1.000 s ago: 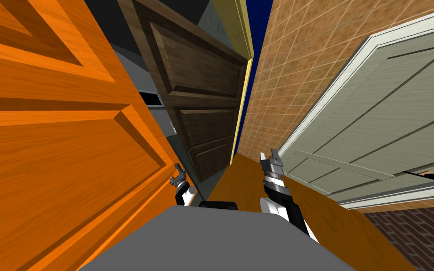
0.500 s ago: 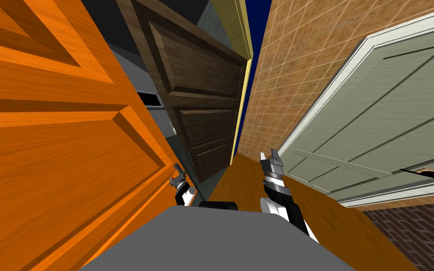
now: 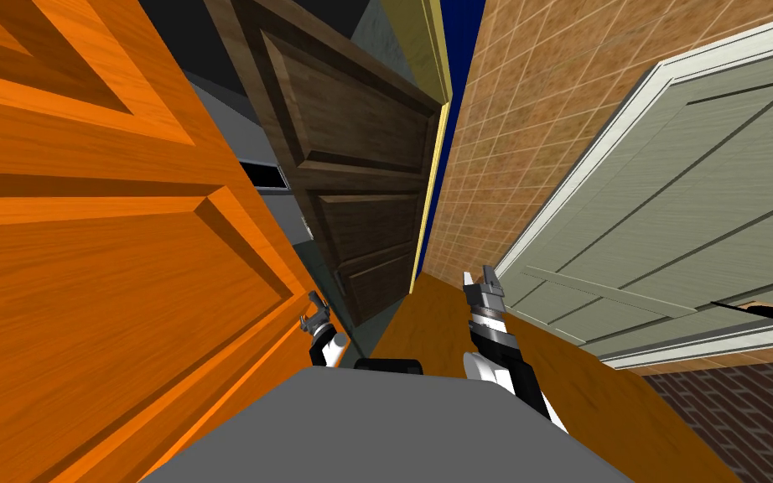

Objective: Push the door open

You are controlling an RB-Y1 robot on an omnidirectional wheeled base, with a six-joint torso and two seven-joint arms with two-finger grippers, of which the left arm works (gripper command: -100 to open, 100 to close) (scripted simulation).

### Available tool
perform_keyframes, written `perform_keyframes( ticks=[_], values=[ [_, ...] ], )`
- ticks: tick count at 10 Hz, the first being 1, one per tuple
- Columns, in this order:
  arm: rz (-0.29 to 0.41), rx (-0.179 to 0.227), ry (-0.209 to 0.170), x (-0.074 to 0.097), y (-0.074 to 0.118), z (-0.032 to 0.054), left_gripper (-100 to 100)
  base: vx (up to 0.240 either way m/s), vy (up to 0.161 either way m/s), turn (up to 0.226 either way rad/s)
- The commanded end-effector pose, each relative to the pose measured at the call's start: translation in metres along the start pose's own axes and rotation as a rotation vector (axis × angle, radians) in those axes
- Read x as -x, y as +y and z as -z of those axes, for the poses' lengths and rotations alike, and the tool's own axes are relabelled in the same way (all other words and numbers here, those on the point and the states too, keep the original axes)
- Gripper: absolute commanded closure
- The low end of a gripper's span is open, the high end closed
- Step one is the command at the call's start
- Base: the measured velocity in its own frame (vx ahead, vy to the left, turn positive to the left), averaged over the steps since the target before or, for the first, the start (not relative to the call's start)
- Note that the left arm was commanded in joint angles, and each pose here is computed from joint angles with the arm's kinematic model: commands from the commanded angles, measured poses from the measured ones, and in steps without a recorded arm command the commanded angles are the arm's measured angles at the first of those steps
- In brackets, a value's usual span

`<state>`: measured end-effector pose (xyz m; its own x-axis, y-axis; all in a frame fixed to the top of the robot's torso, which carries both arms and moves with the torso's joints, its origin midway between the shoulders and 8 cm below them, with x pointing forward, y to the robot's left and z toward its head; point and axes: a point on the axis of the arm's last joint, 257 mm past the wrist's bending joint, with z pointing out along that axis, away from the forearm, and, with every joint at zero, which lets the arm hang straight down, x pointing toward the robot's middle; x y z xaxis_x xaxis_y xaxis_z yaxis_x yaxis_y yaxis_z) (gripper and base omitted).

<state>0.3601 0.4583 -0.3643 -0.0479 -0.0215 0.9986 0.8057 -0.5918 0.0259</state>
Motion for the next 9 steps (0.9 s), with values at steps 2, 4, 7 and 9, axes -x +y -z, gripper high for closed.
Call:
perform_keyframes(
  ticks=[2, 4, 7, 9],
  values=[
    [-0.014, -0.06, 0.002, 0.001, -0.024, -0.0081, 100, 0.031, 0.03, -0.079],
    [-0.016, -0.078, 0.005, 0.001, -0.032, -0.0099, 100, 0.045, 0.117, -0.063],
    [-0.022, -0.118, 0.009, 0.001, -0.047, -0.0133, 100, 0.034, 0.061, -0.011],
    [-0.011, -0.118, 0.018, -0.004, -0.045, -0.0151, 100, 0.016, 0.011, 0.014]
  ],
)
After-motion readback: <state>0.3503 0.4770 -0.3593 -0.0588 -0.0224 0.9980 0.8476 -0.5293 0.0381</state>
